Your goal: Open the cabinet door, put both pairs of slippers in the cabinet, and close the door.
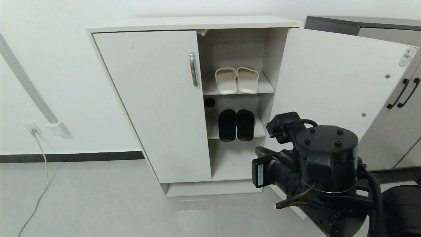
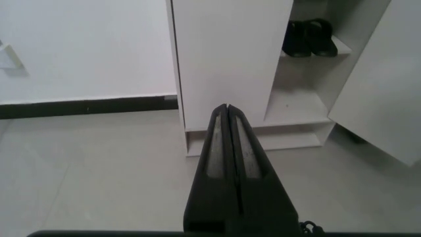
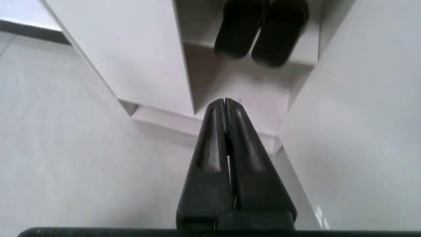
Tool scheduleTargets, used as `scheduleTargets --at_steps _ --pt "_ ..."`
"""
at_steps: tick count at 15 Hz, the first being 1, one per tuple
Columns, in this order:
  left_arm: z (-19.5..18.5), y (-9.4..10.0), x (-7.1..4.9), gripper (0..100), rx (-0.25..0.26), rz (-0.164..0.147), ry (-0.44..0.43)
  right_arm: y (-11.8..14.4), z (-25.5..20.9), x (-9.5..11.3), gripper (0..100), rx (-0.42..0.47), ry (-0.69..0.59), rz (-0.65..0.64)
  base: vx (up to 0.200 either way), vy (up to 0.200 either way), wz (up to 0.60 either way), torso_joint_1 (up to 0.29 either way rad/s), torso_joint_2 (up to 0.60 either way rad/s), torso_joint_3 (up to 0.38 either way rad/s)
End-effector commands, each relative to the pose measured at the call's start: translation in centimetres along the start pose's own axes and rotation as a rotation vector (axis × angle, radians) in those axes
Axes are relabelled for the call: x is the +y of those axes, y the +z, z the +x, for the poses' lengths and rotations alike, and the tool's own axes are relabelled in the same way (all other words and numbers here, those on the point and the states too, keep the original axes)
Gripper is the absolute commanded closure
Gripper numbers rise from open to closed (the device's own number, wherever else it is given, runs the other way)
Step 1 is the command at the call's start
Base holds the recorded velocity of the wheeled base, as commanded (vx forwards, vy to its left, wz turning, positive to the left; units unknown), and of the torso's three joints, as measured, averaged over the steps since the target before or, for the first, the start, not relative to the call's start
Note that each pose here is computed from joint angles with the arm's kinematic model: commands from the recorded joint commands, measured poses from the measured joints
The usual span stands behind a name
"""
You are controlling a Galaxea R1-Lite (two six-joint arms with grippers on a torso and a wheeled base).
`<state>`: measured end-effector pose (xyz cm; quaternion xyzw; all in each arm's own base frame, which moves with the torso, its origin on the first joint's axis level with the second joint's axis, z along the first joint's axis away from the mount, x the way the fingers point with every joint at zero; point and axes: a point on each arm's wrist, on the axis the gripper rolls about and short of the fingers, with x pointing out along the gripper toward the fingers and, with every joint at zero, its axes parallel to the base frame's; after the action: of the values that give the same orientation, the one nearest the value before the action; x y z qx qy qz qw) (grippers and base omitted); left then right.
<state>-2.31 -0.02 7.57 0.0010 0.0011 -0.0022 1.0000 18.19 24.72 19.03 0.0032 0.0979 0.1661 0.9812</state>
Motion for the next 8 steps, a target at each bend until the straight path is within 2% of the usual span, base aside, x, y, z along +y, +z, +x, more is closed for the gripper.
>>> scheduleTargets --at_steps 1,8 --pt "0.01 0.0 0.0 100 0.001 0.0 0.0 -0.41 0.28 0.05 100 0.012 -0.004 -0.008 0.0 0.0 0.0 0.0 0.0 0.0" --pt "0.01 0.0 0.0 100 0.001 0.001 0.0 -1.21 0.82 -0.69 100 0.039 0.0 -0.017 0.0 0.0 0.0 0.0 0.0 0.0"
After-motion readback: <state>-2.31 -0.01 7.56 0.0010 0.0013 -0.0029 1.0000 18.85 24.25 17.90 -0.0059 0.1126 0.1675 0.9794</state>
